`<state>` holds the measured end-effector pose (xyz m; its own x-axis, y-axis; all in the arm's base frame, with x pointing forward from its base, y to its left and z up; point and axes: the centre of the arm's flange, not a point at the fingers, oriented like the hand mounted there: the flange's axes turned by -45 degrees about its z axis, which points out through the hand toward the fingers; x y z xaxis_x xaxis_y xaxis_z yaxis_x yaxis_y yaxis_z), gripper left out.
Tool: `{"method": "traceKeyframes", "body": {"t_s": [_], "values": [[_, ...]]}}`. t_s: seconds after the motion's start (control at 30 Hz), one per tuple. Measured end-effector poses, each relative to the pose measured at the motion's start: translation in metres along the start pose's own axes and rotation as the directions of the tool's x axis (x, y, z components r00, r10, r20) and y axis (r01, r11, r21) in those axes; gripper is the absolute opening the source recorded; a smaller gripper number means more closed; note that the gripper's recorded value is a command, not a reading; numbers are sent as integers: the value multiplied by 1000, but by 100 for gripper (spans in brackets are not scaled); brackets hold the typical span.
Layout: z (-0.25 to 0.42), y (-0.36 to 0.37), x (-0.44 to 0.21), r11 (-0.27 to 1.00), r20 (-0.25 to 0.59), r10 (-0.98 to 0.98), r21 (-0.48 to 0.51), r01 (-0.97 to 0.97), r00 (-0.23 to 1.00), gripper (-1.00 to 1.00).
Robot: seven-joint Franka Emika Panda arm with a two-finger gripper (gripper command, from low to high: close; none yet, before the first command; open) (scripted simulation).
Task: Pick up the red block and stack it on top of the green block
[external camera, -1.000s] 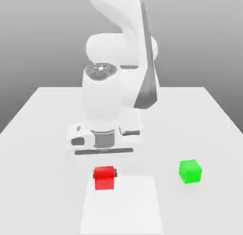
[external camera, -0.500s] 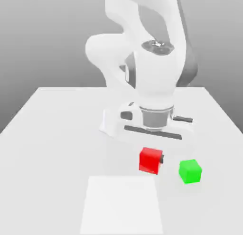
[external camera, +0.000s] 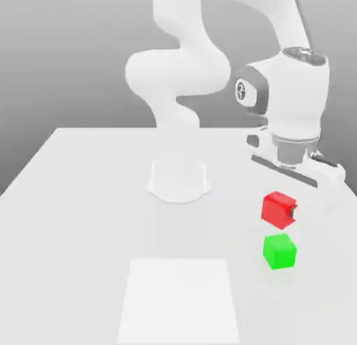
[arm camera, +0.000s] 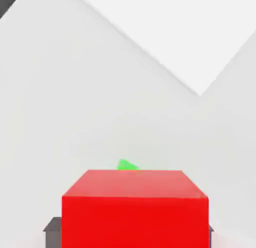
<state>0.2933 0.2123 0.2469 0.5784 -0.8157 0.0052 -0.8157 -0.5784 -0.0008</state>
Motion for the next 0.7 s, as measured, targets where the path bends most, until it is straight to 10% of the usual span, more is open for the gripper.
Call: {"method": "traceKeyframes", "body": {"t_s": [0.7], "values": [[60, -2, -1, 1000, -9, 16, 1, -16, 1000, -100]]}}
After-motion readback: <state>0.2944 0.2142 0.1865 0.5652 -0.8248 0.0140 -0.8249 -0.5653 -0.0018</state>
